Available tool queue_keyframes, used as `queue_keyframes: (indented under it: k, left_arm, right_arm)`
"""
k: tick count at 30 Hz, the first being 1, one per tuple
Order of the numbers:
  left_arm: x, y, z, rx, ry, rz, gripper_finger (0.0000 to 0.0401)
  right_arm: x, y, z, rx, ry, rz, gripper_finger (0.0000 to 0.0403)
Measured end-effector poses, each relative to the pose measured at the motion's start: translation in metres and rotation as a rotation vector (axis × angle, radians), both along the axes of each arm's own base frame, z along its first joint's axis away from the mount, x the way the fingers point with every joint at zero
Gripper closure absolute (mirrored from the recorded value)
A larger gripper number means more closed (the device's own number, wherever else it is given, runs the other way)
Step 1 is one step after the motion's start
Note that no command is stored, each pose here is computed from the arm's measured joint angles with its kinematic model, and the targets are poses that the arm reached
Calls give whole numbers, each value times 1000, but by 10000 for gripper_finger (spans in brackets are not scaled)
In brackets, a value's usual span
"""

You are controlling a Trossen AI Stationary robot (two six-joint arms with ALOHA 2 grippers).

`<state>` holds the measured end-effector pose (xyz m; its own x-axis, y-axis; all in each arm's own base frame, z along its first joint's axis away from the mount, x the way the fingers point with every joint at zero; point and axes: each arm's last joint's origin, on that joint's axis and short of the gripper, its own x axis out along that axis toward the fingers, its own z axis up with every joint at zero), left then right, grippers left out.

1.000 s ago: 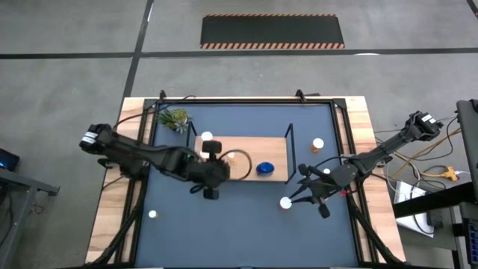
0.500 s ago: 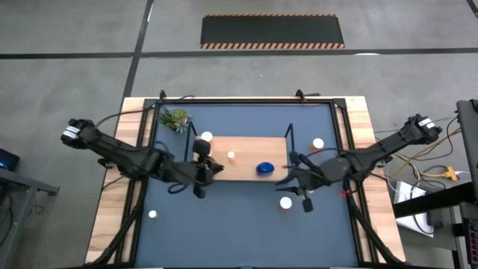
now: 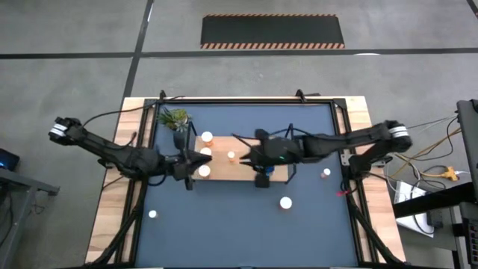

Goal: Pick and place medicine bottles onto shelf by color
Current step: Put the big orange pill bottle on to the shelf

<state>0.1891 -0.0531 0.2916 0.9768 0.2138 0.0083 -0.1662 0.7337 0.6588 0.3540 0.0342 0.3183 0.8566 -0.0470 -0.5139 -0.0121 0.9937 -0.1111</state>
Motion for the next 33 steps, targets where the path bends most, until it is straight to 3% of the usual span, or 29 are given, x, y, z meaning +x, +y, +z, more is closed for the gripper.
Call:
queue_keyframes:
  k: [5,17,25,33]
  left_arm:
    - [-16,6,7,33,-177,16,386]
    - [-39,15,-8,19,-226,22,386]
    - [-40,15,-14,20,-211,21,386]
    - [-39,14,-18,9,-199,17,386]
  right_arm:
    - [38,-20,-3,42,67,0,355]
    - [98,-45,-30,3,137,-24,375]
    - [95,-52,-39,16,265,-52,376]
    - [68,-41,-14,90,329,-85,376]
